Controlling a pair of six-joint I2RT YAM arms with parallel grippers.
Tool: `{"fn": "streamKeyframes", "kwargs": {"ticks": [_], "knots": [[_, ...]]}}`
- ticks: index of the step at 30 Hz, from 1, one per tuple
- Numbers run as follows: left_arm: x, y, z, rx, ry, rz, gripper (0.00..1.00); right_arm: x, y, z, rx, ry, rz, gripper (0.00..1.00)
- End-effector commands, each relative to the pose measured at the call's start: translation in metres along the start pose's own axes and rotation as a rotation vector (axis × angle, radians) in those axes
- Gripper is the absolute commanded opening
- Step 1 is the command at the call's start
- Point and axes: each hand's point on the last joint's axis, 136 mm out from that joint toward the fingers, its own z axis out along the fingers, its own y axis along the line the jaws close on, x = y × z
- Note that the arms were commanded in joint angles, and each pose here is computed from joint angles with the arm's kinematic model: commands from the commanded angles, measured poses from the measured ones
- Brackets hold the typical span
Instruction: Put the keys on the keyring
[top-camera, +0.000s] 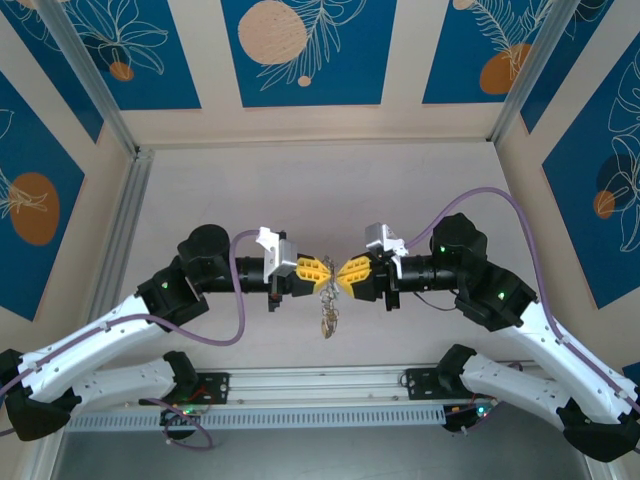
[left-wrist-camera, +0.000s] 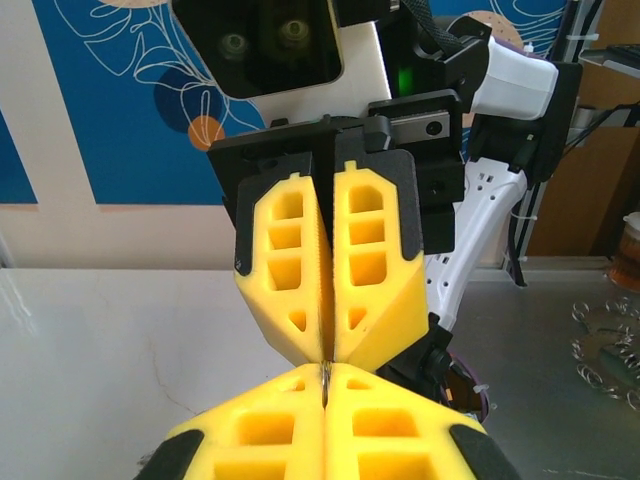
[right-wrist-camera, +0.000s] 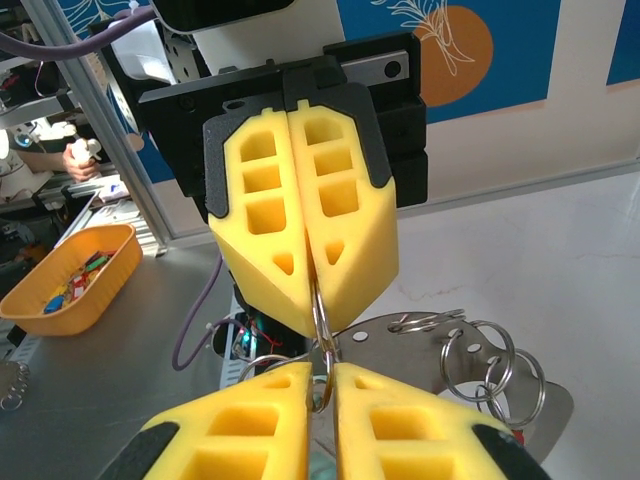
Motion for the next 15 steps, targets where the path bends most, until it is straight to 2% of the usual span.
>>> {"fn": "streamKeyframes", "kwargs": {"ticks": [1, 8, 15], "knots": [[-0.020, -0.005, -0.004, 0.024, -0.073, 0.033, 0.00, 0.004, 0.001, 0.000, -0.013, 0.001, 0.020, 0.09], [-0.019, -0.008, -0.004, 0.044, -0.088, 0.035, 0.00, 0.006, -0.003, 0.002, -0.020, 0.008, 0.044, 0.00], [-0.023, -0.014, -0.006, 0.072, -0.109, 0.044, 0.00, 0.008, -0.011, 0.006, -0.022, 0.034, 0.085, 0.00]]}}
